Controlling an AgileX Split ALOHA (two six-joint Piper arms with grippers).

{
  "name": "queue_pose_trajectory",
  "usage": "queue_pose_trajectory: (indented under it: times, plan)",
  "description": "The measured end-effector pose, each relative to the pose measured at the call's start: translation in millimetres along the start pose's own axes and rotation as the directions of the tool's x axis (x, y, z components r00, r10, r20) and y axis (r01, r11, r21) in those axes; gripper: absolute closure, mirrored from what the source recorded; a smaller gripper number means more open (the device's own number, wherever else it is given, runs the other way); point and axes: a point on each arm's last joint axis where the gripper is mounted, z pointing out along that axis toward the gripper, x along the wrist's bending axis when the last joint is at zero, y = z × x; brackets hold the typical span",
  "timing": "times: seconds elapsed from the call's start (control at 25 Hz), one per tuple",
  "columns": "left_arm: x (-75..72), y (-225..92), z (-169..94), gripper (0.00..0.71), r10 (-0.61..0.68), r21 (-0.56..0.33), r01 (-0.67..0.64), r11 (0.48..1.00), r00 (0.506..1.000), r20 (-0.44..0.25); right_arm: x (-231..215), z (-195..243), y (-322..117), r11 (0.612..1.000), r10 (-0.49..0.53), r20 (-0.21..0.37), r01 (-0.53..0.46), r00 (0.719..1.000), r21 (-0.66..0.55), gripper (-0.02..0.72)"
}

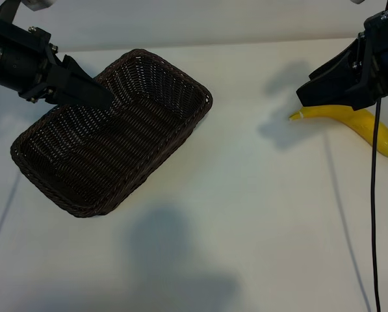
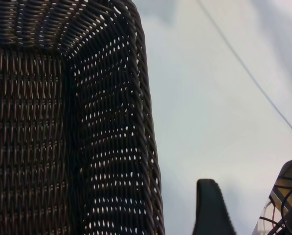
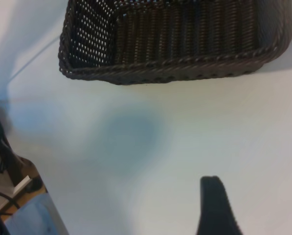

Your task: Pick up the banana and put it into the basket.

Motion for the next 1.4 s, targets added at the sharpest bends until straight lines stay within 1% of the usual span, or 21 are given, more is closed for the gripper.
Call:
queue_pose_trajectory:
  times: [0.68,0.76,0.84,0.88,0.96,1.04,1.12,1.24,1.28,1.36,1.4]
  plan:
    - [0.0,0,0,0.243,0.001,0.000,-0.001,1.000,1.000,0.000,0,0,0,1.000,0.002,0.005,-0.002,1.000,-0.004,0.280]
    - [-0.1,0,0,0.243,-0.034,-0.001,0.034,0.999,0.999,0.001,0,0,0,1.000,0.002,0.005,-0.002,1.000,-0.004,0.280]
    - [-1.5,0,-2,0.243,-0.124,-0.003,0.124,0.992,0.992,-0.005,0,0,0,1.000,0.002,0.005,-0.002,1.000,-0.004,0.280]
    - [-2.0,-1,-6,0.243,-0.173,-0.007,0.173,0.985,0.985,-0.019,0,0,0,1.000,0.002,0.005,-0.002,1.000,-0.004,0.280]
    - [-3.8,-6,-19,0.243,-0.248,-0.025,0.247,0.969,0.966,-0.070,0,0,0,1.000,0.002,0.005,-0.002,1.000,-0.004,0.280]
    - [-9.5,-13,-38,0.243,-0.309,-0.062,0.303,0.951,0.940,-0.145,0,0,0,1.000,0.002,0.005,-0.002,1.000,-0.004,0.280]
    - [-18.6,-20,-57,0.243,-0.354,-0.106,0.338,0.935,0.910,-0.218,0,0,0,1.000,0.002,0.005,-0.002,1.000,-0.004,0.280]
    - [-37.5,-35,-80,0.243,-0.419,-0.186,0.377,0.907,0.848,-0.325,0,0,0,1.000,0.002,0.005,-0.002,1.000,-0.004,0.281]
    - [-39.8,-42,-83,0.243,-0.448,-0.207,0.398,0.894,0.819,-0.358,-1,0,0,1.000,0.002,0.006,-0.002,1.000,-0.005,0.281]
    - [-39.3,-58,-82,0.243,-0.509,-0.250,0.444,0.860,0.753,-0.417,-1,0,0,1.000,0.002,0.006,-0.002,1.000,-0.005,0.281]
    - [-33.4,-67,-76,0.243,-0.541,-0.257,0.476,0.841,0.716,-0.441,-1,0,0,1.000,0.002,0.006,-0.002,1.000,-0.005,0.281]
